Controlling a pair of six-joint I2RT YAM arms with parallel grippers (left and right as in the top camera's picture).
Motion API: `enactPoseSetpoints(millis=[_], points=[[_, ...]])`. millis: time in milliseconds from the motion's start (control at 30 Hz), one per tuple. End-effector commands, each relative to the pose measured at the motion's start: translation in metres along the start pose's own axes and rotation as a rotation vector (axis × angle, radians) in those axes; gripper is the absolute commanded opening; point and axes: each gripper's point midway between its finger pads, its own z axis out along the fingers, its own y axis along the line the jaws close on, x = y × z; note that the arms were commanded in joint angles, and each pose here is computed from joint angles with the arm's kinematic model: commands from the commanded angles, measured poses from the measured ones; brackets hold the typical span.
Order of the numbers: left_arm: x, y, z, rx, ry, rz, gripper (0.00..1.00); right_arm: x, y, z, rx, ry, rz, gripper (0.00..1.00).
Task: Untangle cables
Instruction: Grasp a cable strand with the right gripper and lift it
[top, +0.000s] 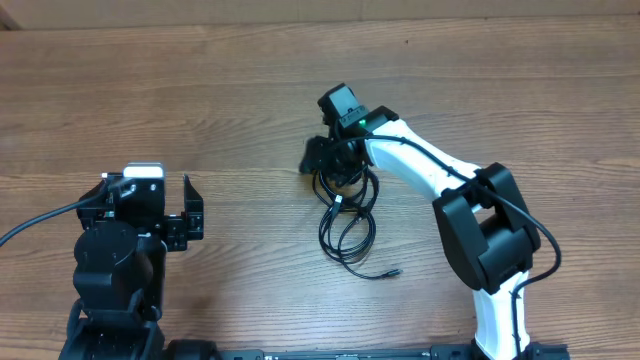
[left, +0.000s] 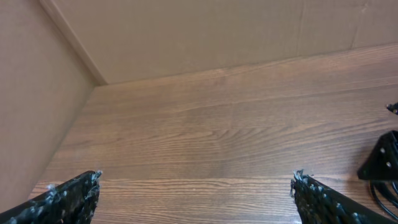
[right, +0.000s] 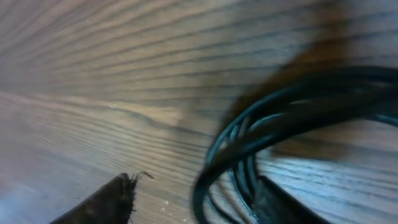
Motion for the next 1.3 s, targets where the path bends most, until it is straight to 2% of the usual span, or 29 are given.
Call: enactPoseSetpoints(millis=[0,33,67,233,300,433,533,633,867,967,1100,1167,1267], points=[[-0.004,0.005,0.0,-0.022,0.008,0.018,1.0,-0.001,-0.008,0.006,0.032,-0.005,0.01,0.2],[-0.003,0.005,0.001,-0.02,0.015,0.019,1.0,-0.002,-0.009,0.006,0.038,-0.01,0.009,0.08],[-0.002,0.004,0.003,-0.018,0.022,0.021,1.0,-0.002,-0.009,0.006,0.039,-0.012,0.009,0.04],[0.0,-0.002,0.017,0.001,0.052,0.027,0.99,-0.007,-0.002,-0.002,0.03,-0.021,-0.055,0.04],[-0.005,-0.015,0.025,0.065,0.039,0.025,1.0,-0.012,0.003,-0.016,0.028,-0.028,-0.104,0.04],[-0.008,-0.046,0.032,0.238,0.032,0.02,0.99,-0.032,0.017,-0.069,0.055,-0.081,-0.207,0.04],[-0.006,-0.054,0.041,0.268,0.052,0.01,1.0,-0.05,0.023,-0.123,0.129,-0.161,-0.214,0.04],[-0.002,-0.07,0.044,0.357,0.084,-0.073,0.99,-0.062,0.031,-0.171,0.16,-0.233,-0.272,0.04],[0.017,-0.099,0.061,0.478,0.221,-0.211,1.0,-0.056,0.063,-0.286,0.094,-0.394,-0.347,0.04],[0.031,-0.128,0.067,0.624,0.315,-0.256,0.99,-0.038,0.079,-0.346,0.03,-0.513,-0.377,0.04],[0.041,-0.163,0.071,0.818,0.39,-0.284,0.99,-0.007,0.102,-0.399,-0.11,-0.61,-0.435,0.04],[0.04,-0.182,0.068,0.95,0.386,-0.266,1.0,0.01,0.112,-0.416,-0.17,-0.628,-0.467,0.04],[0.039,-0.222,0.054,1.236,0.364,-0.229,1.0,0.031,0.117,-0.437,-0.216,-0.659,-0.496,0.04]])
